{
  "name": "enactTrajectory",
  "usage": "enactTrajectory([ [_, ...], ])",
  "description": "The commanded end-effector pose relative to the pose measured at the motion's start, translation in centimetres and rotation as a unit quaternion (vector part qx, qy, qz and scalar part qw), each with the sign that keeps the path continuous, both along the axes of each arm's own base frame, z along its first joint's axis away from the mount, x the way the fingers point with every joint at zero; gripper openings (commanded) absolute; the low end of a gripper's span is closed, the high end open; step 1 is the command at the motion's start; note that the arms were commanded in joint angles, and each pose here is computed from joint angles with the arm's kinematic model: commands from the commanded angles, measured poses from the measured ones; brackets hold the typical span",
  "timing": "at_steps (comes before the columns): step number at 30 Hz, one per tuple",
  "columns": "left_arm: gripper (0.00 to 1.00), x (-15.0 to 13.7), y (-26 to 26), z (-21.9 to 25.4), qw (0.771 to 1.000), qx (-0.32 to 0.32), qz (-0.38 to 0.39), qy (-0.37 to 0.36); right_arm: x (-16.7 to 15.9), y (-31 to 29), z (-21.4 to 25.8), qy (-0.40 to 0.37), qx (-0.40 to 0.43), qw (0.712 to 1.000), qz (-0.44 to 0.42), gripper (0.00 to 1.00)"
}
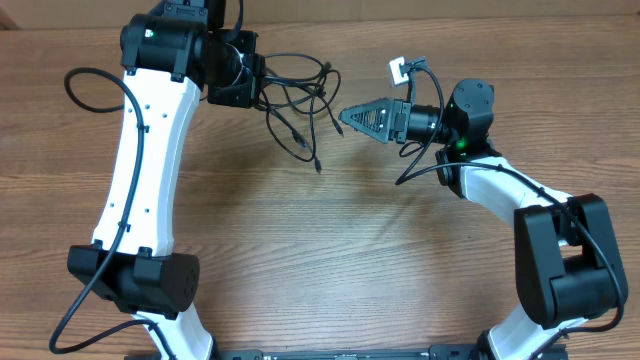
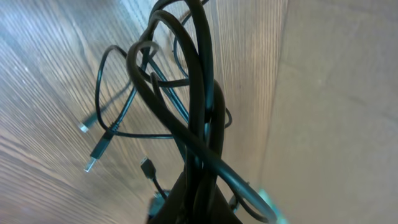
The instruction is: Untangle cables
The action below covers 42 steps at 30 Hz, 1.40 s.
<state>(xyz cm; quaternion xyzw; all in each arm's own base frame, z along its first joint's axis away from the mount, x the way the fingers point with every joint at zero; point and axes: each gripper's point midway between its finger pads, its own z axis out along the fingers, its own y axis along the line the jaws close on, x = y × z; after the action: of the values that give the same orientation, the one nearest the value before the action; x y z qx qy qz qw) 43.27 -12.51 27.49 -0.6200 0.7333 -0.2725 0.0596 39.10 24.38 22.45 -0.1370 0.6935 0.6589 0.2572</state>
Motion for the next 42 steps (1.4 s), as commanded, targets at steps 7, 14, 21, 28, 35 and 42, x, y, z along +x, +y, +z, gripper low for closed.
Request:
enactTrajectory([
  [7,0.04,-0.4,0.3,2.5,0.989,-0.072,0.129,0.018,0.1,0.9,-1.0,0.003,-0.024,1.0,-0.016,1.0],
  [14,0.04,-1.4,-2.5,3.2,0.988,-0.13,0.076,0.038,2.0,1.3,-2.9,0.008,-0.06,0.994,-0.087,1.0],
  [21,0.04,-2.0,-2.9,3.2,0.991,-0.126,0.041,0.037,4.6,-0.2,-4.5,0.03,-0.09,0.98,-0.177,0.97],
  [28,0.04,-2.6,-3.9,3.4,0.989,-0.14,0.02,0.045,4.8,0.0,-4.6,0.029,-0.093,0.977,-0.188,0.82],
  [35,0.05,-2.7,-4.3,3.3,0.989,-0.138,0.021,0.046,3.9,1.4,-4.5,0.017,-0.096,0.981,-0.167,0.82],
  [42,0.04,-2.1,-4.2,3.7,0.989,-0.142,0.025,0.034,3.3,2.1,-5.1,0.029,-0.102,0.982,-0.156,0.66],
])
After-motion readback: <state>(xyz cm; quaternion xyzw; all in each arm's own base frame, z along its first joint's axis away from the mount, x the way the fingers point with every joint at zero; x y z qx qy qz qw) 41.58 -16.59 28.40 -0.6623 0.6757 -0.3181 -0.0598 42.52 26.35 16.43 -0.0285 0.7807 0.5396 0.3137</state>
